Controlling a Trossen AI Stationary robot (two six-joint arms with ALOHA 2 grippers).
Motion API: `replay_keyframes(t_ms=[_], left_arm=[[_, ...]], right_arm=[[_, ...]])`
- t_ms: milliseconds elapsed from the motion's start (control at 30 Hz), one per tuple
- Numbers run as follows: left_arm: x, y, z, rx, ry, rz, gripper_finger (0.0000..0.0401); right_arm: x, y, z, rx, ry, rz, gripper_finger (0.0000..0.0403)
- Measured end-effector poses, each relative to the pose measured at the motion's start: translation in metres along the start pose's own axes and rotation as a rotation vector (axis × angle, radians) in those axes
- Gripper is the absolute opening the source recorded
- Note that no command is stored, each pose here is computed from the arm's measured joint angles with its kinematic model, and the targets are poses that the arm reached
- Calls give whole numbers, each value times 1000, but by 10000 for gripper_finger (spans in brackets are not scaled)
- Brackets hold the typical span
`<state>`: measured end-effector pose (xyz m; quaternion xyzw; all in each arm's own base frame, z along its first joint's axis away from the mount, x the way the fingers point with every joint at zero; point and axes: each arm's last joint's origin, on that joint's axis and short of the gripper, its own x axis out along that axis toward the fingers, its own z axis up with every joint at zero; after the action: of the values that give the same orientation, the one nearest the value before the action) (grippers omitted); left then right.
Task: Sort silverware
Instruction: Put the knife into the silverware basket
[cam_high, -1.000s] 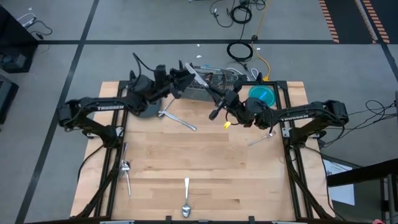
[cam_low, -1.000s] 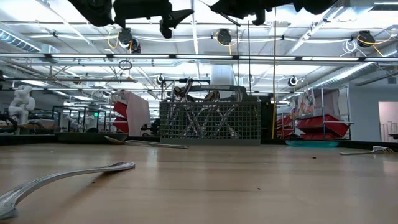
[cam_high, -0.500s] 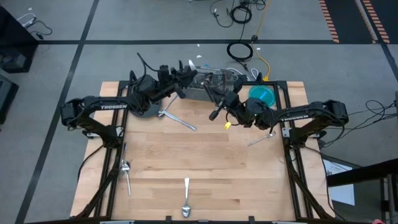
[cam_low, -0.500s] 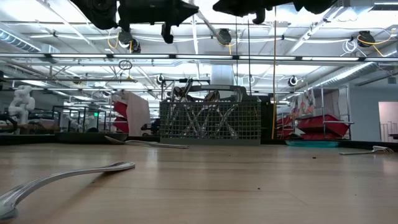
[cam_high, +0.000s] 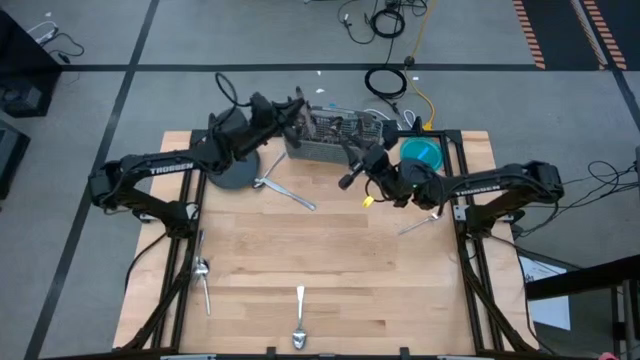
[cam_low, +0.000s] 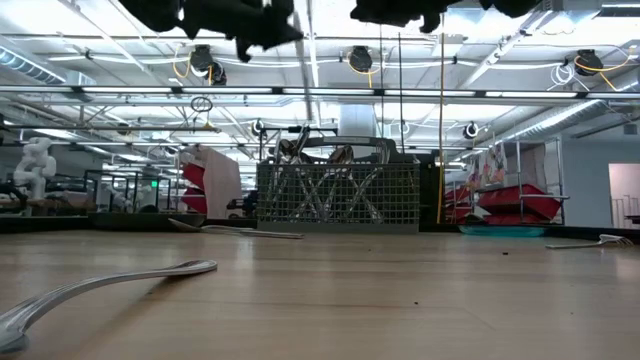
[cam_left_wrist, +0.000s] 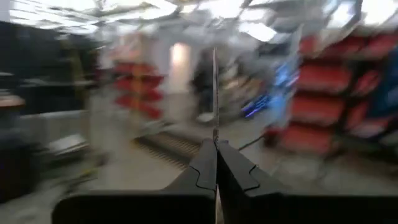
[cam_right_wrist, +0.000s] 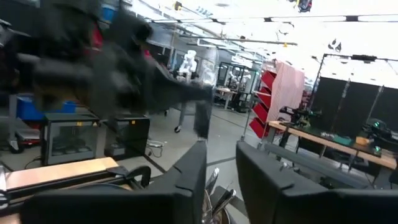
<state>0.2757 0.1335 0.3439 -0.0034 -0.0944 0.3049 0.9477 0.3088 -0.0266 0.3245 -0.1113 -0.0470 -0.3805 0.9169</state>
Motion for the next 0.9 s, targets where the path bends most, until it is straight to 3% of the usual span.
replay_keyframes(t_ms=[100,233,400,567,900], left_arm=[[1,9,-7,100,59,59,2],[-2,26,-28,133,97,169,2],[-15,51,-47,148,17,279,1],[-22,68,-60,117,-51,296,1],[-17,69,-102,37,68,245,1]], right_arm=[[-5,0,6,-8,-14,10,97],[-11,-2,13,3,-24,13,110],[-18,-5,19,-10,-4,2,110],[-21,-7,22,-13,1,1,110],[-21,-6,19,-32,24,9,110]])
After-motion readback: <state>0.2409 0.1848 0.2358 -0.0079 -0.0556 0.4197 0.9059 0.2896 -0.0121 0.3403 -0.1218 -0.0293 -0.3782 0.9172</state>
